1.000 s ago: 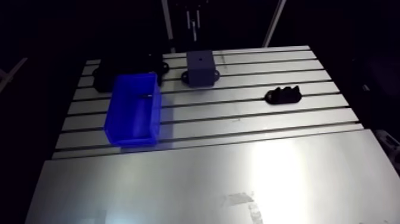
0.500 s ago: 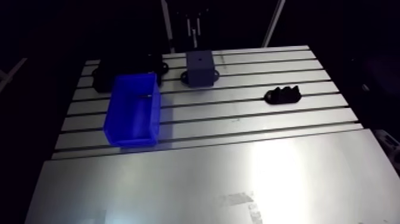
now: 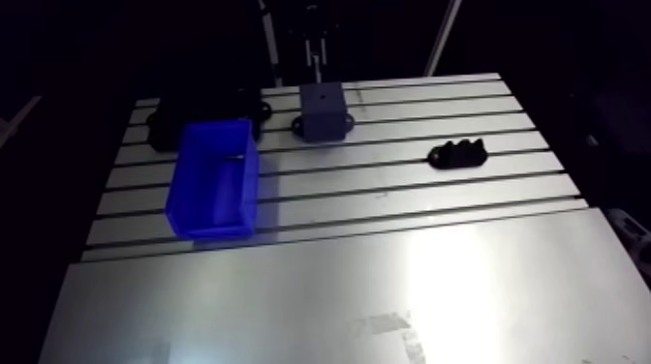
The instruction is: Pick up the M10 bolt and insert it into the hole until fully seated.
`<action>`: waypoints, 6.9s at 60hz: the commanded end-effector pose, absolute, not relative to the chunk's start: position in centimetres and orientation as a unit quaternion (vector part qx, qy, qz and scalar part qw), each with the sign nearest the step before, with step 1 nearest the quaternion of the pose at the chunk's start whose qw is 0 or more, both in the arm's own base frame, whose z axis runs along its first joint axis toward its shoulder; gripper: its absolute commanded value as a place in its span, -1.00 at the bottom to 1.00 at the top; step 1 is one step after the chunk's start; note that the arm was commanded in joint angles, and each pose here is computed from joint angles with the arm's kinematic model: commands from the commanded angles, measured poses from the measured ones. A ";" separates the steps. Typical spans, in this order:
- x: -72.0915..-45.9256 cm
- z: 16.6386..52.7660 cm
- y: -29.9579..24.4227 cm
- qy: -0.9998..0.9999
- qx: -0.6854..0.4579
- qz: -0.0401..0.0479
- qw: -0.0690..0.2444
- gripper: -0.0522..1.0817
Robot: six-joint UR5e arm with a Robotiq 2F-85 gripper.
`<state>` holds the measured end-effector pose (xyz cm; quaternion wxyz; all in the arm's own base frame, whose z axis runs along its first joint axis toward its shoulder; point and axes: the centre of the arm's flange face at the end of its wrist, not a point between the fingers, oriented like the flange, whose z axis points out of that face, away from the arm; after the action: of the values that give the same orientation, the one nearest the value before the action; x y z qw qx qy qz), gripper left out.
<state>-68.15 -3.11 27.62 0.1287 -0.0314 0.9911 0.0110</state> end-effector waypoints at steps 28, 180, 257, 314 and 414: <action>-67.8 26.8 -2.7 0.991 -0.031 0.010 0.133 0.99; -67.3 25.6 -2.3 0.989 -0.034 0.006 0.141 0.99; -67.0 24.8 -1.9 0.990 -0.032 0.007 0.137 0.99; -66.7 28.1 -1.8 0.993 -0.042 0.011 0.108 -0.90; -55.5 47.4 -6.9 1.000 -0.011 0.018 0.017 -0.90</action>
<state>-56.12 -6.94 47.64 0.0144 -0.0086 0.9997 0.0193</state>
